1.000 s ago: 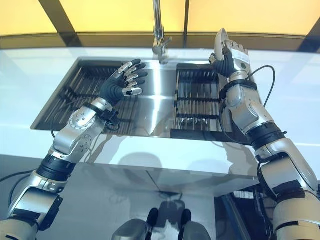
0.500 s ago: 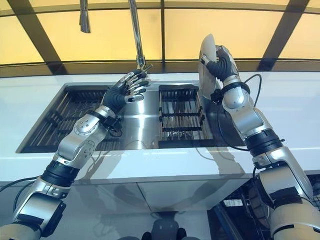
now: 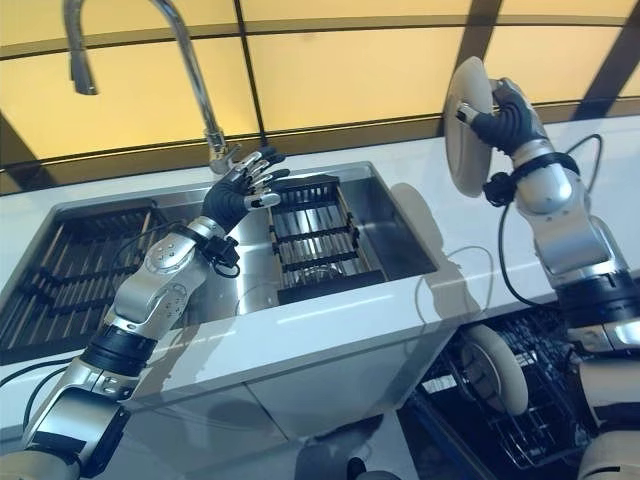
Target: Take plates into dishwasher
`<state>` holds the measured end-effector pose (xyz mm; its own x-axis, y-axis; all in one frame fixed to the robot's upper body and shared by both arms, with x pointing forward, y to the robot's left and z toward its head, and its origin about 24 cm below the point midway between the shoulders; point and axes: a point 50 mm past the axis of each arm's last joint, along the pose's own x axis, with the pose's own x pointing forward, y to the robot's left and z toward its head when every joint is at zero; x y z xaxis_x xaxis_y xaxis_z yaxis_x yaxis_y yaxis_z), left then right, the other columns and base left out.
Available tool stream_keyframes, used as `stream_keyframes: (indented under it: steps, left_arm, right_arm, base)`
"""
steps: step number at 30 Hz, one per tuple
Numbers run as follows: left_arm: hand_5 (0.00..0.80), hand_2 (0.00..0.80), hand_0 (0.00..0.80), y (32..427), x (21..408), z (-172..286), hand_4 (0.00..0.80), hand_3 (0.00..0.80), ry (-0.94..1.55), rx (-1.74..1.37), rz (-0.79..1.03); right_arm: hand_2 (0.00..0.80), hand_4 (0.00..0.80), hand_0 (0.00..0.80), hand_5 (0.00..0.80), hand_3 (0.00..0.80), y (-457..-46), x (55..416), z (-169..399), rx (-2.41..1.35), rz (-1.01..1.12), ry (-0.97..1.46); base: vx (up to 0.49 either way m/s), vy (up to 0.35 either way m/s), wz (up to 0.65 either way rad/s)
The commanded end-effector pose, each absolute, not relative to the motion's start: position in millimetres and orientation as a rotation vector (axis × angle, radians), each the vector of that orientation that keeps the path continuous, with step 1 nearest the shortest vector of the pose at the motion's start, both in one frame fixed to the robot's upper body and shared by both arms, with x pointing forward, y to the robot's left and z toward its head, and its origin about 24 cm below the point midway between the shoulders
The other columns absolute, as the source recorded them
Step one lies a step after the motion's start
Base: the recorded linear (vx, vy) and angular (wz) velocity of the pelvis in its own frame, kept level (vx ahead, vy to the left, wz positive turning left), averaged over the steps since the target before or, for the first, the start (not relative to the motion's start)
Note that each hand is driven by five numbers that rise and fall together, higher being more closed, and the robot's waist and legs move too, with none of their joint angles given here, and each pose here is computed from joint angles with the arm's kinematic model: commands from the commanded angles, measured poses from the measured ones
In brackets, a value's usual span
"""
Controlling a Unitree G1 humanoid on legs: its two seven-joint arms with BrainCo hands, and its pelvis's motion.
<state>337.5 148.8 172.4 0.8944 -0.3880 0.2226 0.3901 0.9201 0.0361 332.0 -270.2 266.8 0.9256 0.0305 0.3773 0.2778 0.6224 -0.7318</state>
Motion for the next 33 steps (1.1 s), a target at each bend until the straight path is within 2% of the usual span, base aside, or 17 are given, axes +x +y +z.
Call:
stream_keyframes:
  steps: [1,9,14,22,33]
  left_arm:
    - [0.0,0.0,0.0,172,343,174,0.0,0.0,-0.26,-0.028,-0.31]
    - [0.0,0.0,0.0,182,336,164,0.0,0.0,-0.261,-0.036,-0.256]
    - [0.0,0.0,0.0,186,332,163,0.0,0.0,-0.262,-0.028,-0.258]
    - [0.0,0.0,0.0,184,326,160,0.0,0.0,-0.251,-0.011,-0.295]
    - [0.0,0.0,0.0,176,317,153,0.0,0.0,-0.206,-0.004,-0.374]
  right_arm:
    - [0.8,0.8,0.8,0.8,0.8,-295,314,285,-0.953,-0.245,-0.426]
    - [0.8,0.8,0.8,0.8,0.8,-335,282,272,-1.03,-0.329,-0.339]
    - [0.8,0.8,0.8,0.8,0.8,-351,269,258,-1.074,-0.268,-0.237]
    - [0.8,0.8,0.8,0.8,0.8,-358,266,234,-1.121,-0.125,-0.086]
    - [0.8,0.8,0.8,0.8,0.8,-374,269,177,-1.201,-0.064,0.199]
  base:
    - [-0.033,0.006,-0.23]
    - [-0.034,0.013,-0.26]
    - [-0.034,0.008,-0.14]
    - [-0.032,-0.034,-0.04]
    - [-0.006,-0.086,-0.01]
